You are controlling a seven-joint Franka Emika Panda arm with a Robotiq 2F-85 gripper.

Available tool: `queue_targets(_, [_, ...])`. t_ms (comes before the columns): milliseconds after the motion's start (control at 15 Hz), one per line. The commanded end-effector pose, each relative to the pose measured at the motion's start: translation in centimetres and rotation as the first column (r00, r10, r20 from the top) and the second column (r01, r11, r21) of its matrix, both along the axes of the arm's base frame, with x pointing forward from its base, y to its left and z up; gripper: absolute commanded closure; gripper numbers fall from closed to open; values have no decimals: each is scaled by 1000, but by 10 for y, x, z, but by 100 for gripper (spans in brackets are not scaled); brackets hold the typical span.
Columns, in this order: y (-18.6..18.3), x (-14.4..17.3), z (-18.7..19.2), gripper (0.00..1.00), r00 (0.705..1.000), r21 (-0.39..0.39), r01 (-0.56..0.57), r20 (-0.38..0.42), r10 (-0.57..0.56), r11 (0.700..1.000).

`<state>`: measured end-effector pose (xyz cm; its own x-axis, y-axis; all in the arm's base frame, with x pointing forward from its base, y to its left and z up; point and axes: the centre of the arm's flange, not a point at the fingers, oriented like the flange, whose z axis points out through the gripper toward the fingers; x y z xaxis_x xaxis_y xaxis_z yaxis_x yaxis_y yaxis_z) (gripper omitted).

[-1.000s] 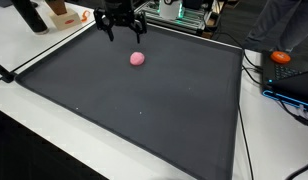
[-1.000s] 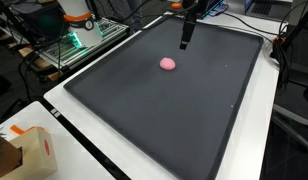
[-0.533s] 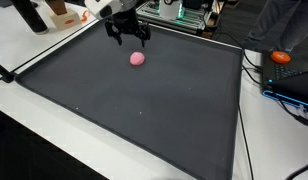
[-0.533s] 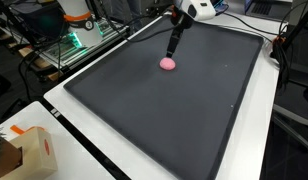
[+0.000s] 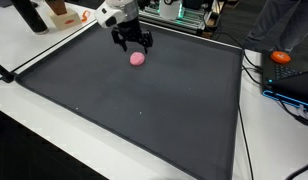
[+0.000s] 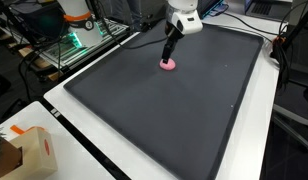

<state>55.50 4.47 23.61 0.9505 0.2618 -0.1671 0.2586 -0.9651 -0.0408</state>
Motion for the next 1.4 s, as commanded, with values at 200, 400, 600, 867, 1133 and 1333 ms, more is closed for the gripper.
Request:
queue_targets(200, [-5, -12, -26, 1, 1000, 38, 17, 5, -18, 999])
queue_targets(400, [-6, -14, -30, 30, 999, 51, 37, -10, -36, 998])
queue_targets(600, [-6, -14, -32, 55, 999, 70, 41, -15, -40, 997])
queue_targets(867, [-8, -14, -32, 85, 999, 71, 46, -14, -45, 996])
queue_targets(1133, [-7, -14, -33, 100, 999, 77, 44, -15, -43, 996])
queue_targets(1333, [-6, -15, -33, 98, 999, 81, 46, -15, -45, 996])
